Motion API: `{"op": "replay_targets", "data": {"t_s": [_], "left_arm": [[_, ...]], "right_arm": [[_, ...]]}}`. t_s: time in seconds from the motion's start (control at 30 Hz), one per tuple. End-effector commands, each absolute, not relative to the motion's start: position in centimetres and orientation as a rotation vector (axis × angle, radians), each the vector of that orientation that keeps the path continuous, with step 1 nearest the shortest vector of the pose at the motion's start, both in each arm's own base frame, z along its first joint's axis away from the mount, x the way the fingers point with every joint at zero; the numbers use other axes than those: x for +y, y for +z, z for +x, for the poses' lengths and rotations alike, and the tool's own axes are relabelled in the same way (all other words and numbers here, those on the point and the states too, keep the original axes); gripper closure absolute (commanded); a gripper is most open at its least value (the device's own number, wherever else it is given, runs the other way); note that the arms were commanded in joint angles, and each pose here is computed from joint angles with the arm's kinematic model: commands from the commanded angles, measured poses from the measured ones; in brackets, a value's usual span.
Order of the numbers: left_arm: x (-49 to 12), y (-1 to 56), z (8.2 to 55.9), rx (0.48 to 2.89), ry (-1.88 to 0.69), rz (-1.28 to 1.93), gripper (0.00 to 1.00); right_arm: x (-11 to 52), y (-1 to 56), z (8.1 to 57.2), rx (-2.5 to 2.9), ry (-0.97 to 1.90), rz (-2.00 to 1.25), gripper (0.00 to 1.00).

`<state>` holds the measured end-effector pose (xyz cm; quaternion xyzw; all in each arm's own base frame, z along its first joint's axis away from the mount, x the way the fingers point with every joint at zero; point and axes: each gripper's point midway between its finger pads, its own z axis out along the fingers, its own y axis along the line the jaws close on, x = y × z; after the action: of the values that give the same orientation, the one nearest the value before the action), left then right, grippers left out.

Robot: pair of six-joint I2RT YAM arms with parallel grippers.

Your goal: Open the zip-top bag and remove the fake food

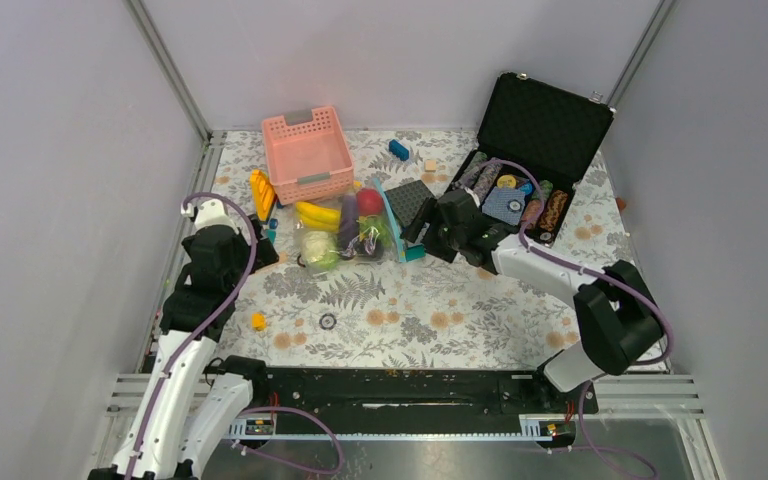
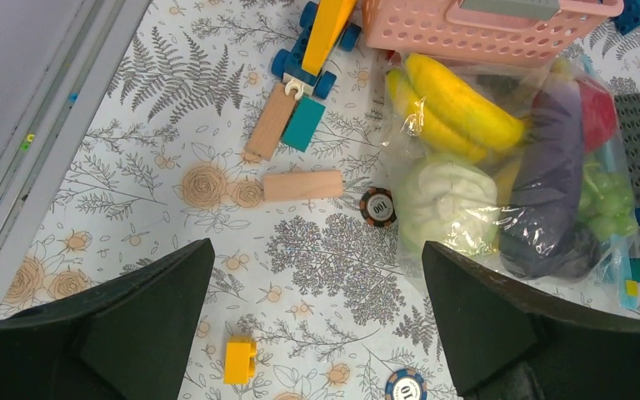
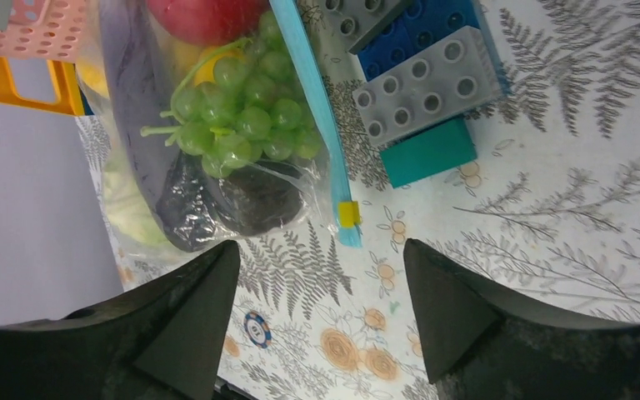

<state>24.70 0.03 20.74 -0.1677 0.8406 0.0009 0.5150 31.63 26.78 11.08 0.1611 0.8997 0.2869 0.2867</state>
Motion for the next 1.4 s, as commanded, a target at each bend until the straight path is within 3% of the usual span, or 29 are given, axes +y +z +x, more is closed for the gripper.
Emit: {"op": "replay_targets", "data": {"t_s": [0.0,0.37,0.8,0.87,1.1,1.37], "left_arm": [[-0.4,23.6,24.7,1.954,-0.050,-0.383,0.01],[-0.2,24.3,24.3,1.914,-0.045,-0.371,0.01],[-0.5,24.2,24.4,1.914,-0.060,-0.352,0.01],[-0.6,24.2,24.4,1.914,-0.065,-0.350,0.01],[-0.5,24.0,24.5,1.919,-0.060,-0.353,0.01],[-1.2,23.9,24.7,1.935,-0.095,-0.334,0.04]], "right_arm": [[29.6,11.3,32.9,2.345,0.921,0.461,0.23],[29.1,5.9,32.6,2.437,0.798,0.606,0.34],[32.0,4.3,31.9,2.464,1.014,0.668,0.49],[32.4,4.3,31.9,2.455,1.055,0.671,0.57],[32.7,6.7,31.9,2.374,1.132,0.553,0.98],[29.4,11.5,29.2,2.327,0.991,0.221,1.00]]}}
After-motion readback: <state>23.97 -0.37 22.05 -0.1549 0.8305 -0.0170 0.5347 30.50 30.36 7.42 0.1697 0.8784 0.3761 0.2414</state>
